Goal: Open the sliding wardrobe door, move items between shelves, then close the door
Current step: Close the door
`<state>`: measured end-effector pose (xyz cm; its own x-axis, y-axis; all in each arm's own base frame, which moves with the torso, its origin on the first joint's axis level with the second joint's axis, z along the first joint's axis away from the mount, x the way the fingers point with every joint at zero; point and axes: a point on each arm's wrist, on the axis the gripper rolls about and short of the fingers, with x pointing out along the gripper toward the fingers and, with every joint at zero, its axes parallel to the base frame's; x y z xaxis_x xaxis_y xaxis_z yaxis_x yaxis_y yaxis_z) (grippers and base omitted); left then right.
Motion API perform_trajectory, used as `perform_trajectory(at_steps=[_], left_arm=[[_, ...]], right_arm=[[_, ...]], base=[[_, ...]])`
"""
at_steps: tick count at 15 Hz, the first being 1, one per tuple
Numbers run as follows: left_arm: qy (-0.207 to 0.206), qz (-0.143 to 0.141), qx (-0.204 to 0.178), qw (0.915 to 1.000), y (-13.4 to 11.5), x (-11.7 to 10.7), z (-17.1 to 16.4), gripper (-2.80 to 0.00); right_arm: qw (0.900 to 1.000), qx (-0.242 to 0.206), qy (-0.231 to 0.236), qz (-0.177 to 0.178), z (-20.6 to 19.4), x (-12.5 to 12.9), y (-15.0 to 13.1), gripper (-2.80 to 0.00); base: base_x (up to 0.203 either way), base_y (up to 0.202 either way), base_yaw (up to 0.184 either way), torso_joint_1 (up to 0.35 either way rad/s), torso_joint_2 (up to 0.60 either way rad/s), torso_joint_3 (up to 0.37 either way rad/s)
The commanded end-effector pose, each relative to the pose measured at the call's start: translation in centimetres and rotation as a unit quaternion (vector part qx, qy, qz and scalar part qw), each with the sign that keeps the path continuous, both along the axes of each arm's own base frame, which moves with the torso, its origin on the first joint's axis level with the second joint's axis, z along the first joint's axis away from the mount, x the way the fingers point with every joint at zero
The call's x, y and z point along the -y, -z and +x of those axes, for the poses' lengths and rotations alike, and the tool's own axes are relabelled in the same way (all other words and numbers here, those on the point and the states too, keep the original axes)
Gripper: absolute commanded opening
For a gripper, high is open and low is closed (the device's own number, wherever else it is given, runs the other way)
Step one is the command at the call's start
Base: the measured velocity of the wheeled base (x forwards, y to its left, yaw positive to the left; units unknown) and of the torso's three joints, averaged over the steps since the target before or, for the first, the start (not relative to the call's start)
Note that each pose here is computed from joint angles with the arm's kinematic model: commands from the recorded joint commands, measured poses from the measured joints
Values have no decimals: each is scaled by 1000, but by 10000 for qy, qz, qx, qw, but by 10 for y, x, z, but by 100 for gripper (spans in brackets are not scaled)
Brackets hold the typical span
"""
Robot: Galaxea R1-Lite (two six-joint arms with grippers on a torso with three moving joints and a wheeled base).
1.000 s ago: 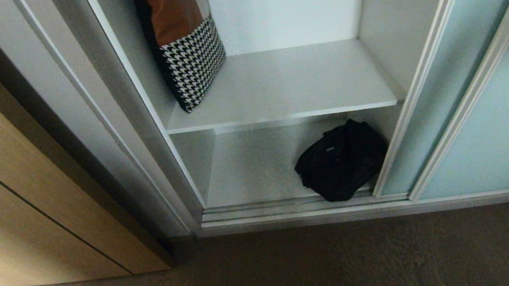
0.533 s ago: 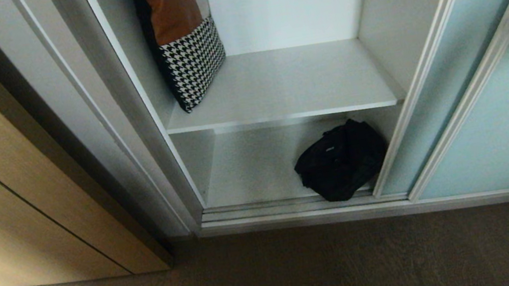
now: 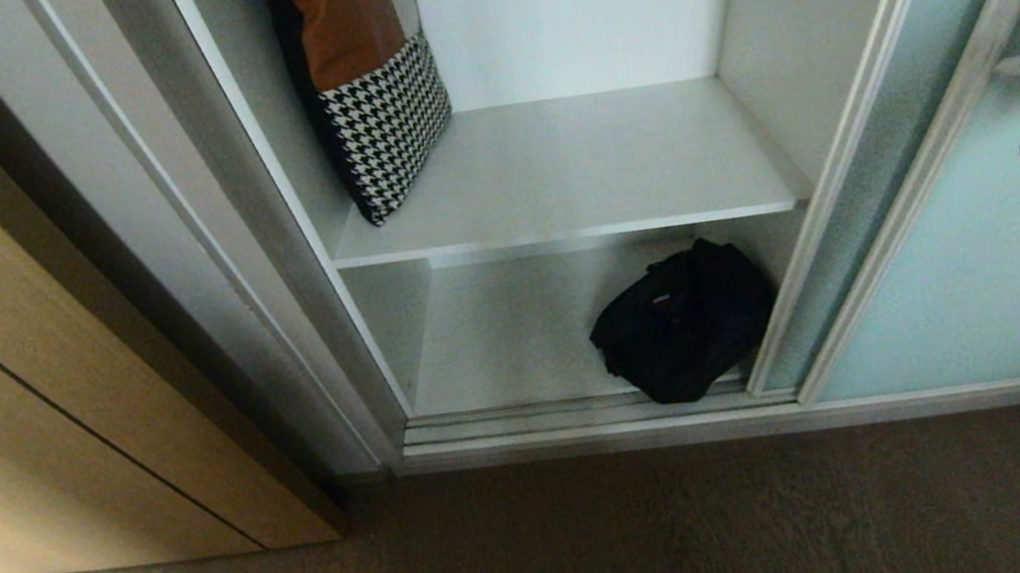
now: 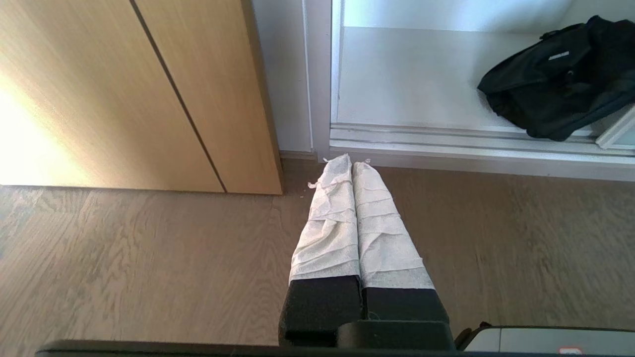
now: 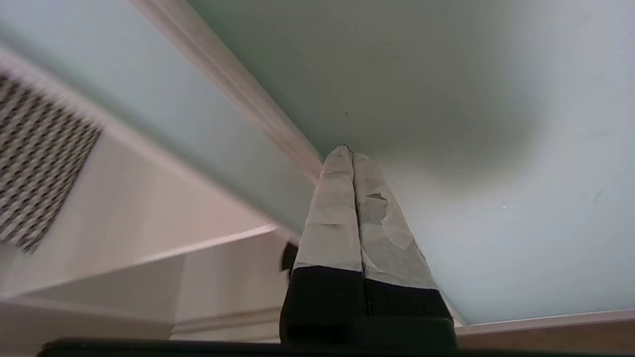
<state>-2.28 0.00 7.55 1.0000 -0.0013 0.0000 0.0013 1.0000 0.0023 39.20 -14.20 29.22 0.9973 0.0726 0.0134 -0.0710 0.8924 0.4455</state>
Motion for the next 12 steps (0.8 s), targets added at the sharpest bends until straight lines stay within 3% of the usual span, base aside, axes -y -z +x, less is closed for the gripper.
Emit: perform_trajectory(at_steps=[1,5,9,12], left_arm=[[1,4,0,10000,0,0,0,-280],[1,4,0,10000,0,0,0,-280],[1,4,0,10000,0,0,0,-280],[1,3,0,10000,0,0,0,-280]], right_arm=[[9996,-1,-295,13,-6,-25,-5,-280],[9961,27,-883,-10,-9,-80,-2,-280],[9955,145,-936,-72,-7,-137,3,-280],[9917,144,-1265,-170,-16,-171,3,-280]], base=[[0,0,0,0,0,0],[0,0,0,0,0,0],[0,0,0,0,0,0],[0,0,0,0,0,0]])
